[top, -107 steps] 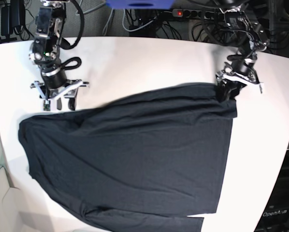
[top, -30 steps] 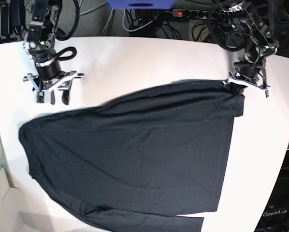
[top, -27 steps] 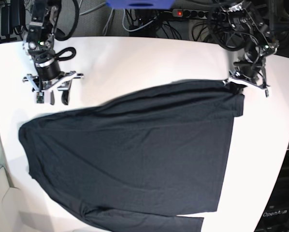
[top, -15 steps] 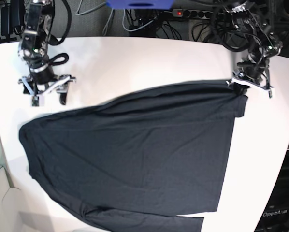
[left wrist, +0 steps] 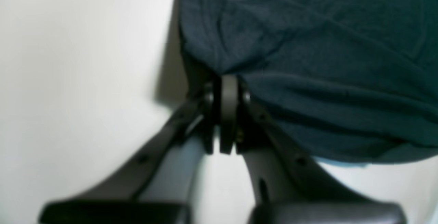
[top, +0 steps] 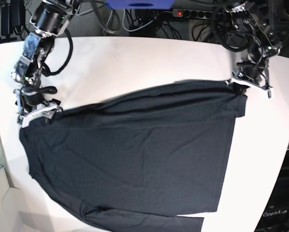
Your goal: Fold the T-shirt properly
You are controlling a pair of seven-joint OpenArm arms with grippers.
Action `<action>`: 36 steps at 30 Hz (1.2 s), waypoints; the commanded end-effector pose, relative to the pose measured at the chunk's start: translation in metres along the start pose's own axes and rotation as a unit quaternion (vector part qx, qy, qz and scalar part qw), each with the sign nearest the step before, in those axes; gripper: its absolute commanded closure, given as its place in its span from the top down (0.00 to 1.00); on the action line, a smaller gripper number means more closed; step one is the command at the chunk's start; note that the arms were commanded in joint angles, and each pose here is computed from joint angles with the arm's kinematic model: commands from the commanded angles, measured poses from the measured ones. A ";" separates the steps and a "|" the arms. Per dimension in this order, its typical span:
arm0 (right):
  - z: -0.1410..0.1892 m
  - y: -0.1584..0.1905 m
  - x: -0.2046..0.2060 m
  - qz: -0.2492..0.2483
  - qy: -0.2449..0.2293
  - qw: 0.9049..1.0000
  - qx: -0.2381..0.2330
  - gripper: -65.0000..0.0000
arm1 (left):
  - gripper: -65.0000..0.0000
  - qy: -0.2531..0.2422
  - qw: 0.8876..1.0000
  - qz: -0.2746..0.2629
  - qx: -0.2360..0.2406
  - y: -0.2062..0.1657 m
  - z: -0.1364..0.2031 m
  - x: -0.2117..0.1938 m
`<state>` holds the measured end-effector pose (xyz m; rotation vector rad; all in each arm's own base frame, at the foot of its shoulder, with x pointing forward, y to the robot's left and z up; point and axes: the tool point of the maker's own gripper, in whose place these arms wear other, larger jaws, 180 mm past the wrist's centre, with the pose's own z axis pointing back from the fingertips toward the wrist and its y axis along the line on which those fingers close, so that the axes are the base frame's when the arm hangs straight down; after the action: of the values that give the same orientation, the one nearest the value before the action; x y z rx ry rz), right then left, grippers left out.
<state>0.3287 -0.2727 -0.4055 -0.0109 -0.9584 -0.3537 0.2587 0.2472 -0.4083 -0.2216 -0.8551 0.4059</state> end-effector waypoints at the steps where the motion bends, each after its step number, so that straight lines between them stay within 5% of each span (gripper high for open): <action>1: -0.002 0.000 0.019 -0.002 -0.027 1.000 0.001 0.70 | 0.00 -0.026 1.000 -0.006 -0.007 -0.003 0.002 0.016; 7: -0.007 0.007 0.013 -0.017 -0.020 1.000 0.009 0.68 | 0.00 -0.026 1.000 -0.007 -0.006 -0.003 0.002 0.016; 17: -0.008 0.018 0.025 -0.054 -0.039 0.997 0.035 0.43 | 0.00 -0.021 1.000 -0.014 0.003 0.006 0.004 0.017; 26: -0.008 0.025 0.020 -0.062 -0.035 0.997 0.039 0.41 | 0.00 -0.019 1.000 -0.018 0.005 0.014 0.002 0.021; 31: -0.008 0.024 0.019 -0.063 -0.035 0.997 0.038 0.28 | 0.00 -0.028 0.999 -0.036 0.010 0.023 0.002 0.038; 36: -0.008 0.024 0.015 -0.064 -0.030 0.997 0.037 0.26 | 0.00 -0.025 0.999 -0.035 0.014 0.029 0.000 0.037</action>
<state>0.3415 -0.2505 -0.4086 0.1142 -0.9819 -0.4373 0.2650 0.2839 -0.4055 -0.1631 -0.8552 0.3689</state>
